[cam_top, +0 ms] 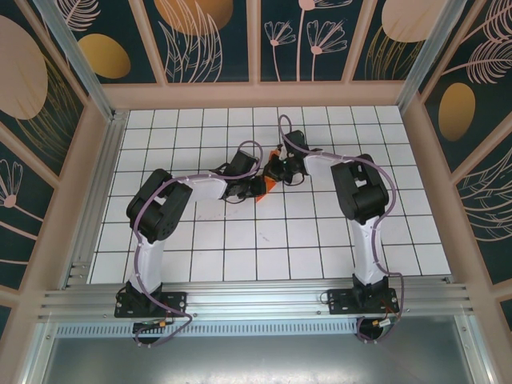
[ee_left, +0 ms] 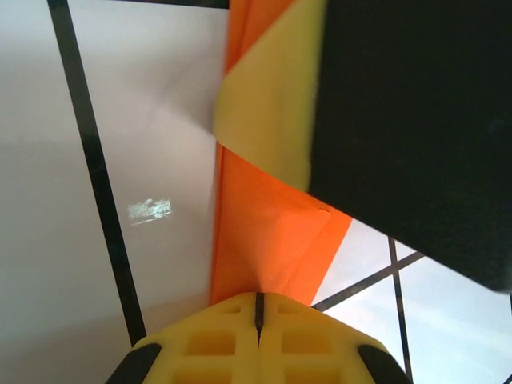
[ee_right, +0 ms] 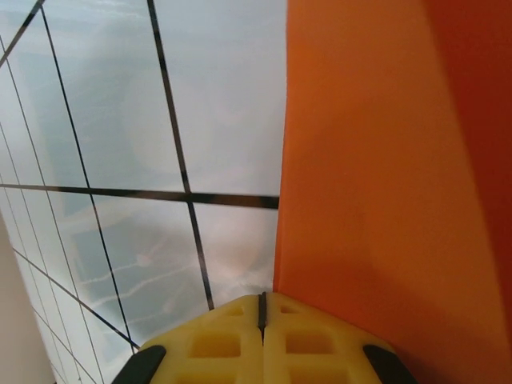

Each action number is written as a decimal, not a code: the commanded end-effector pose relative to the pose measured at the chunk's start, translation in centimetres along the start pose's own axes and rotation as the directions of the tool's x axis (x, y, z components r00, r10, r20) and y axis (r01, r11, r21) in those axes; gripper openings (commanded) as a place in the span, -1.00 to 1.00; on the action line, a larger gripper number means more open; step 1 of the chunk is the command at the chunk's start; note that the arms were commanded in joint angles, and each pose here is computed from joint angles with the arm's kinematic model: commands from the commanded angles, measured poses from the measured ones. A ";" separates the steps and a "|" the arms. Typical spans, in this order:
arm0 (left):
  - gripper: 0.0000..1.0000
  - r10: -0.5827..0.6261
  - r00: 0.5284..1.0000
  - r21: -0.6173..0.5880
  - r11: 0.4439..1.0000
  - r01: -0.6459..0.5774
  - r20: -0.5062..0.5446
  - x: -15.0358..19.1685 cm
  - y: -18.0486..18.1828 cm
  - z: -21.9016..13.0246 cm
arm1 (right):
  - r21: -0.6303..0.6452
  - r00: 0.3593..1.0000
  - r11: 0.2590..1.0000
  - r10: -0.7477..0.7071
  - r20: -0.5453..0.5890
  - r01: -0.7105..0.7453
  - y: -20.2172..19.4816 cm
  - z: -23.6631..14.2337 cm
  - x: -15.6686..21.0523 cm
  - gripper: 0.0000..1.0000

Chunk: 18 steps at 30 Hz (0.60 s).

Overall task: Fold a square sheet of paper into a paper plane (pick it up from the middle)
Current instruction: Fold the wing for the fifth time at the center of the table.

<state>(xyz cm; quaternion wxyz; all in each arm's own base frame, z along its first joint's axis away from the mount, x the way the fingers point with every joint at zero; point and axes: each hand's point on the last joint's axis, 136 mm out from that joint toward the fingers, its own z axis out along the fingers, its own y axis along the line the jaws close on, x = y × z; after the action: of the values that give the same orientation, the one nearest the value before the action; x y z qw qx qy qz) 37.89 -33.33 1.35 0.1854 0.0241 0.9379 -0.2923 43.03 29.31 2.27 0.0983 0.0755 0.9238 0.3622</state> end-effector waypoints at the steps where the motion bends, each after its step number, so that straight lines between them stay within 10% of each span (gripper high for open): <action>1: -1.00 -0.069 0.984 -0.181 0.983 0.038 -0.166 6.2 5.8 1.5 | 0.029 1.000 0.999 0.023 0.002 -0.023 -1.2 1.1 -0.9 -0.93; 18: -1.00 -0.044 0.972 -0.210 0.978 -0.005 -0.229 8.4 7.3 1.1 | 0.147 0.973 0.974 0.148 0.179 -0.175 -7.9 1.1 -12.4 -0.93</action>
<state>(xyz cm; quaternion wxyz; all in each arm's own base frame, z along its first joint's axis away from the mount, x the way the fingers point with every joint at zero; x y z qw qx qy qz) 38.20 -33.24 1.25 0.2066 0.0357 0.9328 -0.2931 49.04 28.72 2.00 0.0614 0.1080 0.9183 0.3760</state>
